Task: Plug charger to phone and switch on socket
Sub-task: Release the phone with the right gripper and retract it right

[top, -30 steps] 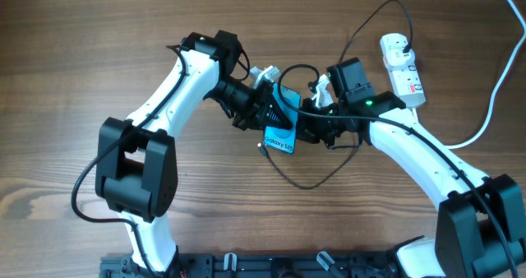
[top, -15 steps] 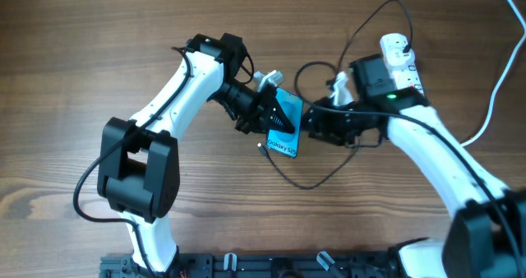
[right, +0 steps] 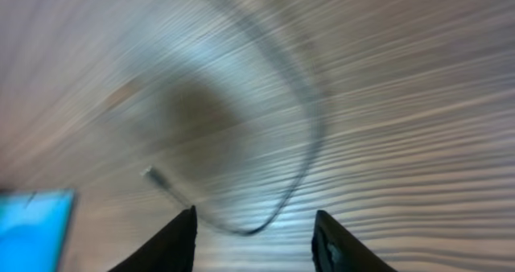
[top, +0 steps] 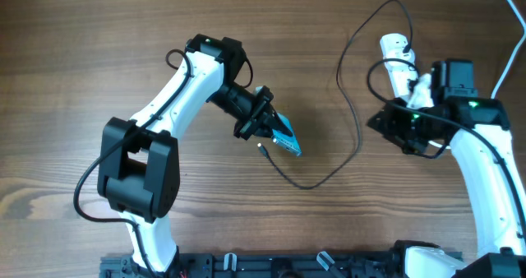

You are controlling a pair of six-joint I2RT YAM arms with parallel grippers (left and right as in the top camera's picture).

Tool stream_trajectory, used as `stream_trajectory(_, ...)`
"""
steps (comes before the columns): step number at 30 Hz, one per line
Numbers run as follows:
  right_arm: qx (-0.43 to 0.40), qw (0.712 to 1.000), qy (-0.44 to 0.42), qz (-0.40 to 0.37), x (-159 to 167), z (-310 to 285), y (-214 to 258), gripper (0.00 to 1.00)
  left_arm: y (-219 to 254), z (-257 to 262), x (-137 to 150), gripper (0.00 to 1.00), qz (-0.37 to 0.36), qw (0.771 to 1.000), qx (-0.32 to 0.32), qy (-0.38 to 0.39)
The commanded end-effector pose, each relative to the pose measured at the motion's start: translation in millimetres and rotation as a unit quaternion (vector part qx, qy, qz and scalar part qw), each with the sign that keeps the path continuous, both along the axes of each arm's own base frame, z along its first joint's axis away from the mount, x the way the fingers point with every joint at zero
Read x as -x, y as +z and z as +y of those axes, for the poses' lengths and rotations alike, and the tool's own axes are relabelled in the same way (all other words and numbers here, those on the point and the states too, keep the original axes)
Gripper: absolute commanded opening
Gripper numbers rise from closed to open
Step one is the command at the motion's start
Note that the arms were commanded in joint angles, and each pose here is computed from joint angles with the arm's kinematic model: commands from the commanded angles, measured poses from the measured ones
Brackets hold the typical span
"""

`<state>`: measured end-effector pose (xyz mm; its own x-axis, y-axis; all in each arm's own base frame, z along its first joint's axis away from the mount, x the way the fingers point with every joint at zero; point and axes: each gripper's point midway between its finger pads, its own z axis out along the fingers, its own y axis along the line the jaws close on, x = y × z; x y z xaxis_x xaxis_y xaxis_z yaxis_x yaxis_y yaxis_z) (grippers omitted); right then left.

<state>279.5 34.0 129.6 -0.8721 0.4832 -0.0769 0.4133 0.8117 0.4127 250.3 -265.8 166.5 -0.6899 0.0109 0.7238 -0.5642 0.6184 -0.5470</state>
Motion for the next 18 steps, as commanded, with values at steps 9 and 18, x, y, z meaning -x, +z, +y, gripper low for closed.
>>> stream_trajectory(9, 0.197, 0.977, -0.076, 0.040, 15.4, -82.2, -7.6, 1.00, 31.3, -3.6, 28.7, 0.04, 0.148, 0.989, -0.003, 0.024)
stream_trajectory(18, 0.218, 0.972, -0.084, 0.019, 5.4, -90.6, -4.3, 1.00, 71.2, -30.8, 51.2, 0.04, 0.152, 0.986, 0.068, 0.006)
